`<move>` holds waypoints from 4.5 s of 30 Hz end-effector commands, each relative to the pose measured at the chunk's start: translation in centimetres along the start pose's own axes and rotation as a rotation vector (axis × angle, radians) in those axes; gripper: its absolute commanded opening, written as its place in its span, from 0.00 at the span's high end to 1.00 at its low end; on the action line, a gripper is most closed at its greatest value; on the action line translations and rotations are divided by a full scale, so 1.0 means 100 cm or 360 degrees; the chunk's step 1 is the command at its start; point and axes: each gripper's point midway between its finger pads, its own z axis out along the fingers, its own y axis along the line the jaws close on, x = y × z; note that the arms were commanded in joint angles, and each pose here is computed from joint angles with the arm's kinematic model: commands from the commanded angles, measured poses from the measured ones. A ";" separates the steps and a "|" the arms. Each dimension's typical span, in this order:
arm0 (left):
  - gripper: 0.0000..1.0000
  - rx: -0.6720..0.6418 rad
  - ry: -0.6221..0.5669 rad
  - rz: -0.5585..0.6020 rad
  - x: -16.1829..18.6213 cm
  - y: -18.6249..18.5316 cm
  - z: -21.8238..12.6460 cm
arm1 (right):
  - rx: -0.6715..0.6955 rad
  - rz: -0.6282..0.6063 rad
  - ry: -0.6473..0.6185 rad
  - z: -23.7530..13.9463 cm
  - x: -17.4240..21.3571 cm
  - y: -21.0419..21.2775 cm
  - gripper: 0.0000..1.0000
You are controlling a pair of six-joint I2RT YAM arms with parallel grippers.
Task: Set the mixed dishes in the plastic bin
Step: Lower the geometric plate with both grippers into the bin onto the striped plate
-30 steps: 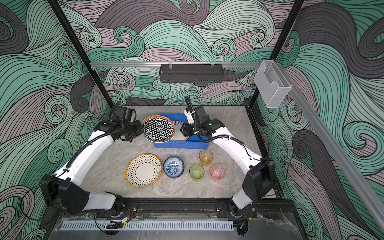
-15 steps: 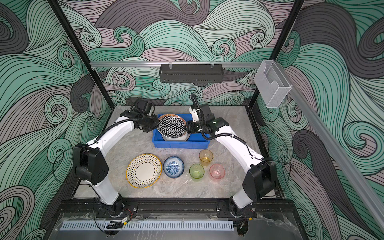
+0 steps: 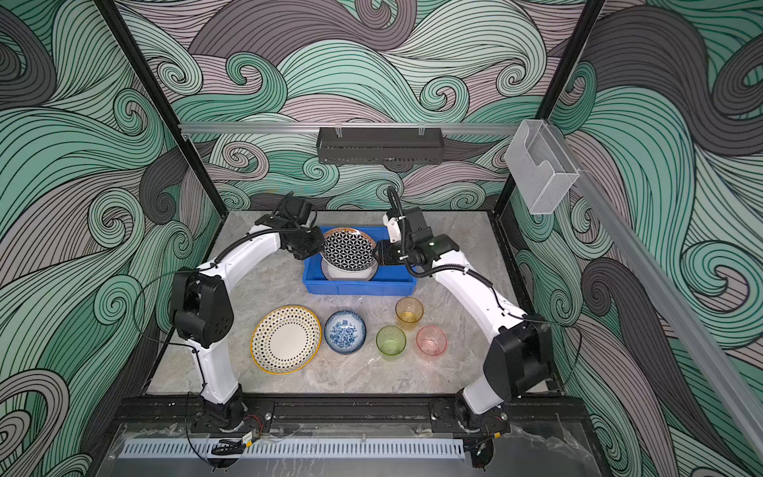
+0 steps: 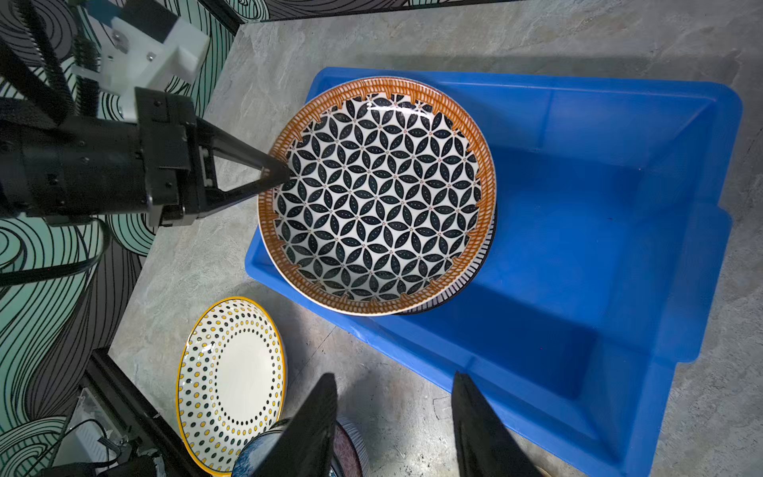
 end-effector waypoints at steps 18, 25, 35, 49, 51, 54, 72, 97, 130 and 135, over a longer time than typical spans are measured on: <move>1.00 0.0150 -0.0014 -0.0019 -0.008 -0.022 0.015 | -0.0061 0.0053 0.0007 0.004 0.000 0.000 0.53; 1.00 0.0135 0.0007 -0.0028 -0.003 -0.017 0.021 | -0.0048 0.0054 0.0029 0.006 0.004 -0.002 0.53; 1.00 0.0083 0.0049 -0.0042 0.006 -0.006 0.034 | -0.0061 0.0068 0.0047 0.009 0.007 -0.002 0.53; 1.00 -0.0092 0.0123 -0.0064 0.023 0.024 0.054 | -0.0104 0.0085 0.0094 0.015 0.012 0.001 0.53; 1.00 -0.0109 0.0142 -0.0069 0.026 0.027 0.057 | -0.0110 0.0088 0.0094 0.015 0.012 0.002 0.53; 1.00 -0.0148 0.0162 -0.0076 0.030 0.033 0.061 | -0.0122 0.0096 0.0101 0.016 0.013 0.003 0.53; 0.97 -0.0405 0.0259 -0.0019 0.049 0.064 0.076 | -0.0177 0.0121 0.0131 0.019 0.016 0.008 0.53; 0.90 -0.0703 0.0230 -0.0006 0.049 0.097 0.064 | -0.0219 0.0136 0.0156 0.022 0.024 0.011 0.53; 0.85 -0.0475 0.0229 -0.0035 0.040 0.064 0.067 | -0.0251 0.0107 0.0193 0.026 0.028 0.018 0.53; 0.85 -0.0458 0.0224 -0.0034 0.038 0.060 0.066 | -0.0251 0.0104 0.0194 0.026 0.028 0.019 0.53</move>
